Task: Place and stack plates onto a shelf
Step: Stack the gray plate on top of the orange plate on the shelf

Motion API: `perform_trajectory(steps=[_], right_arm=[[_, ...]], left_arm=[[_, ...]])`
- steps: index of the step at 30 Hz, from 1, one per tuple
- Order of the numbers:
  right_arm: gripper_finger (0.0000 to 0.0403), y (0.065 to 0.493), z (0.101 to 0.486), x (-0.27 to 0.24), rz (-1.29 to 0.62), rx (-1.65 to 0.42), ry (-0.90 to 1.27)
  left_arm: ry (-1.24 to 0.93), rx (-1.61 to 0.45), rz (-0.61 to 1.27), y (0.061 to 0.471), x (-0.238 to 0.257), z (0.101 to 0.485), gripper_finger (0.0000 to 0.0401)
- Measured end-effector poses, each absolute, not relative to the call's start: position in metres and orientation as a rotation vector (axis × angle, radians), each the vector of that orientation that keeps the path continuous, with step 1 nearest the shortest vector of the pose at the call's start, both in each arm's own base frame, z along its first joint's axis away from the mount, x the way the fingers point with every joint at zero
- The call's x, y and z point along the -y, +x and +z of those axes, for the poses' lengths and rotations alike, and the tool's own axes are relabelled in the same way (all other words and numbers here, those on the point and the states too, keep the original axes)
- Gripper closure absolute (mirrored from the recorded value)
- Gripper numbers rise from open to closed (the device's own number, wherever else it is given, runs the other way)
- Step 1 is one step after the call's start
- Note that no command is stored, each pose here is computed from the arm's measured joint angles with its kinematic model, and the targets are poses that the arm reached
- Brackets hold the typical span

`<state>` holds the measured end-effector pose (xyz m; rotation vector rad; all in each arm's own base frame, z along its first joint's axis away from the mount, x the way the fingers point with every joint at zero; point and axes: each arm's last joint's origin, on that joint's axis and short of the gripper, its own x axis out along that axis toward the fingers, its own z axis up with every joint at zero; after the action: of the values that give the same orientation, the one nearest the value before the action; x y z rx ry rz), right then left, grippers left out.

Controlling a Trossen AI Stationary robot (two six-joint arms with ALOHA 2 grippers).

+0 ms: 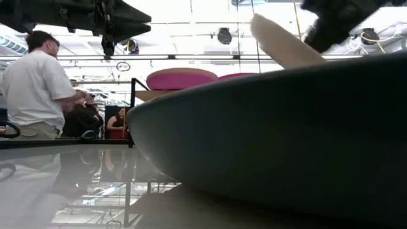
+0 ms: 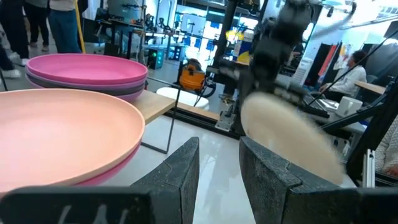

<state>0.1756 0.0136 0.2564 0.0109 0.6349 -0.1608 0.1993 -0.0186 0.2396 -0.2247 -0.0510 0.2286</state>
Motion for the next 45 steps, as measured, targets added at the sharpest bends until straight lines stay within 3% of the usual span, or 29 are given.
perform_trajectory(steps=[9,17,24,28,36,45], right_arm=[[0.0403,0.215,0.332,0.034,-0.352,-0.266,-0.082],[0.0403,0.263,0.371,0.101,-0.447,-0.177,-0.107],[0.0403,0.298,0.357,0.159,-0.348,-0.274,0.066],[0.0403,0.306,0.34,0.179,-0.387,-0.303,0.115],[0.0387,0.312,0.325,0.193,-0.429,-0.335,0.125],[0.0344,0.311,0.331,0.192,-0.422,-0.296,0.082]], left_arm=[[-0.215,0.052,0.245,0.199,0.018,0.24,0.0284],[-0.215,0.051,0.245,0.199,0.018,0.24,0.0284],[-0.201,0.05,0.245,0.199,0.018,0.24,0.0284],[-0.201,0.05,0.245,0.199,0.018,0.24,0.0284],[-0.198,0.046,0.245,0.199,0.018,0.239,0.0284],[-0.199,0.048,0.245,0.199,0.018,0.239,0.0284]])
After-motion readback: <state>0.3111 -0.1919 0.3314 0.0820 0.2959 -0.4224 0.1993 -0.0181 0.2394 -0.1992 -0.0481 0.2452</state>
